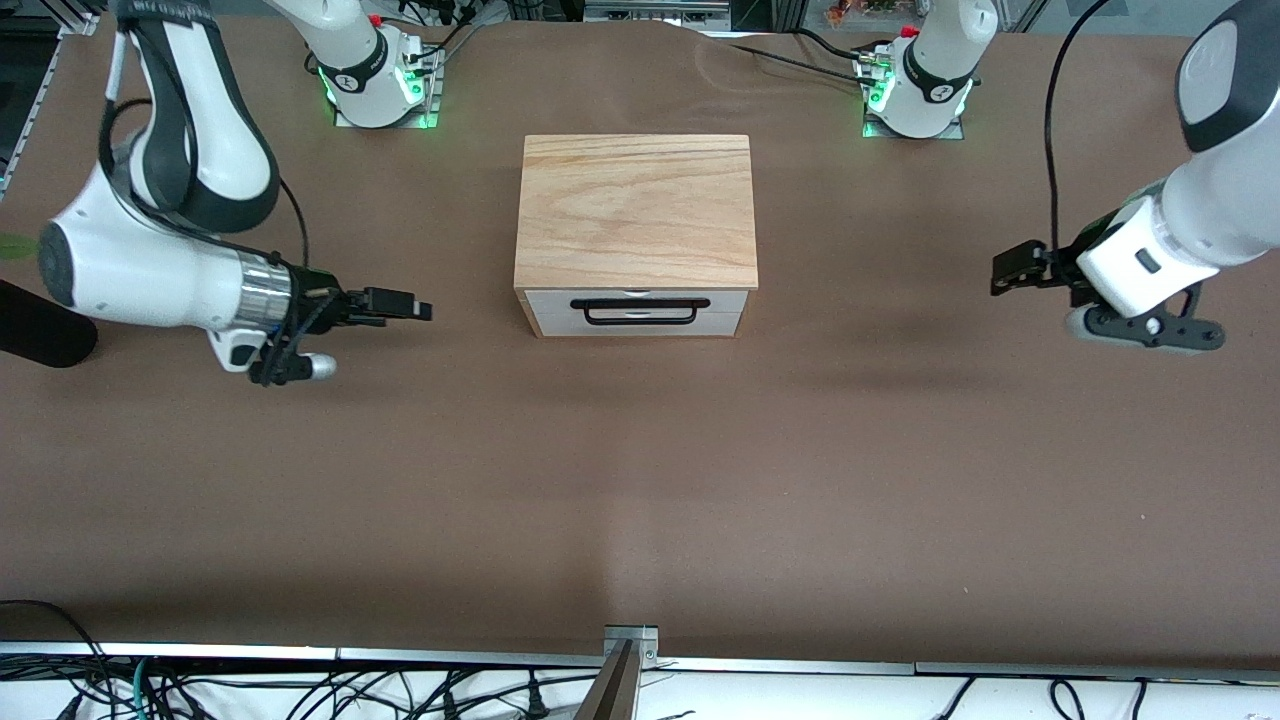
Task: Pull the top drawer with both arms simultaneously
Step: 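Move the right gripper and the left gripper toward the black drawer handle, then close the right gripper and the left gripper on the black handle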
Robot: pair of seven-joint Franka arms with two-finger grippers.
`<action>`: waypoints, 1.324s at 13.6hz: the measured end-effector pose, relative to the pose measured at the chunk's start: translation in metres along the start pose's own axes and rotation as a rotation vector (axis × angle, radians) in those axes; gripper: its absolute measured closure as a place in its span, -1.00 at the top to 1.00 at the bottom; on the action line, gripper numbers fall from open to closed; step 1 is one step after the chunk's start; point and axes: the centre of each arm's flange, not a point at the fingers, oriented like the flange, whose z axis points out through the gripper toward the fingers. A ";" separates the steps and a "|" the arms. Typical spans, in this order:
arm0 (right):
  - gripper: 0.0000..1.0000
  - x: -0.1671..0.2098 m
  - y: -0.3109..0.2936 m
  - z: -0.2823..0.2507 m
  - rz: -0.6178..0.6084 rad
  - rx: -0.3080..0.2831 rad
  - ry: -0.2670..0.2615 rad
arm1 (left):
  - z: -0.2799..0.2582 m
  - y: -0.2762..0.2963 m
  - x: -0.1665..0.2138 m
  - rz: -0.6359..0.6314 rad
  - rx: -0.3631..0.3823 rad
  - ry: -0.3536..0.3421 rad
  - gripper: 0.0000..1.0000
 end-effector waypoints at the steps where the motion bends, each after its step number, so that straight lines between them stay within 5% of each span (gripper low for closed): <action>1: 1.00 0.005 0.002 0.012 -0.015 0.049 -0.013 | 0.017 0.002 0.009 -0.003 -0.038 -0.028 1.00; 7: 1.00 0.014 -0.003 0.072 -0.005 0.169 -0.092 | 0.115 0.082 0.060 0.075 -0.220 -0.138 1.00; 12: 1.00 0.018 -0.009 0.129 0.005 0.195 -0.168 | 0.179 0.139 0.086 0.089 -0.425 -0.146 1.00; 18: 0.99 0.032 -0.045 0.167 -0.016 0.248 -0.174 | 0.245 0.154 0.106 0.219 -0.723 -0.116 1.00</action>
